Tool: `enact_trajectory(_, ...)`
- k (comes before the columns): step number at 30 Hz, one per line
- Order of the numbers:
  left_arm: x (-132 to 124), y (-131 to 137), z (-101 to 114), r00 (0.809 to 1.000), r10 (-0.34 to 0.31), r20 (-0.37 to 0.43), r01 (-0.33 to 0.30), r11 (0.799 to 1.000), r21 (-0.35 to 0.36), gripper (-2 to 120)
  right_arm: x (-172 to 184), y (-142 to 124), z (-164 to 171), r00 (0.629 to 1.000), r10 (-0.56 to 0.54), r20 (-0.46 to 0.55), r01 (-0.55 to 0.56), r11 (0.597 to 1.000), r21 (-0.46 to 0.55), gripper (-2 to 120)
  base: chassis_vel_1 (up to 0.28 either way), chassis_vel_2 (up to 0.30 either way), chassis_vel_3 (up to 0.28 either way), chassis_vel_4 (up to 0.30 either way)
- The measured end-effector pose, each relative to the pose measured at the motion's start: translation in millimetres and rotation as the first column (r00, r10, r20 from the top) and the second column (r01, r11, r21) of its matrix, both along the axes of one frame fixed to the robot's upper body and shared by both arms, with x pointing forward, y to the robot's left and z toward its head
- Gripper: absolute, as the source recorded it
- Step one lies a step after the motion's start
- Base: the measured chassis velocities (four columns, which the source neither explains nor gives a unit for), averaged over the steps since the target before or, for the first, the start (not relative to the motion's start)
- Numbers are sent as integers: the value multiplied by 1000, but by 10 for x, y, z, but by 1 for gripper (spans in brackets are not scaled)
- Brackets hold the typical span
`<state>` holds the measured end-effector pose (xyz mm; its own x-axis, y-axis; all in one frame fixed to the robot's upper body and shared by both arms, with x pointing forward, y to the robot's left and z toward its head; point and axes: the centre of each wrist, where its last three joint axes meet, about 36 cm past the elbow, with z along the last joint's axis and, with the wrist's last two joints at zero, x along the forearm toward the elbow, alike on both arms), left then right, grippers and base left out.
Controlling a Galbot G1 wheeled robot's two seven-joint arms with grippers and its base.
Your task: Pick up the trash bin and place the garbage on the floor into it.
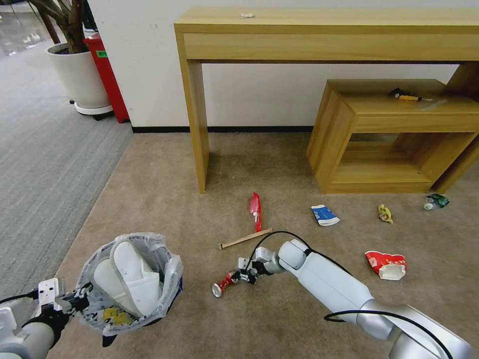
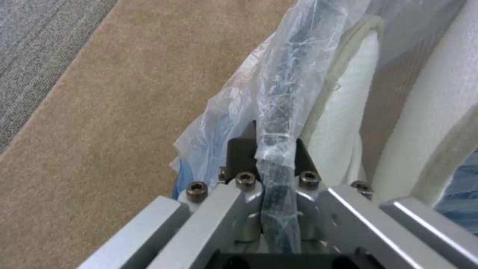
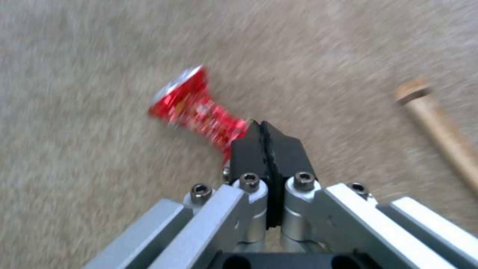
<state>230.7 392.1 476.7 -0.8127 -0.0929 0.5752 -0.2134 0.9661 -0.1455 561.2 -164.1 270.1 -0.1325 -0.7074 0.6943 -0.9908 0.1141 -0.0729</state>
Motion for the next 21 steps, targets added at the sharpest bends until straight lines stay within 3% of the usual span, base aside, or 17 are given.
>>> enact_trajectory(5, 20, -3, -35, 1000, -3, -3, 3, 1000, -9, 0, -18, -141, 113, 999, -39, 21, 38, 999, 29, 0, 0, 0, 0, 0)
enact_trajectory(12, 24, 15, -59, 1000, -1, -8, 1, 1000, -11, 0, -14, -236, 137, 990, 92, 111, -88, 995, -37, 0, 0, 0, 0, 0)
enact_trajectory(14, 22, 30, -66, 1000, 2, -10, -3, 1000, -11, 0, -29, -181, 152, 978, 157, 137, -150, 987, -59, 12, 0, 0, 0, 0)
enact_trajectory(21, 38, 44, -12, 1000, -2, -6, 3, 1000, 24, 0, 72, -56, 192, 981, 155, 115, -153, 988, -32, 36, 0, 0, 0, 0)
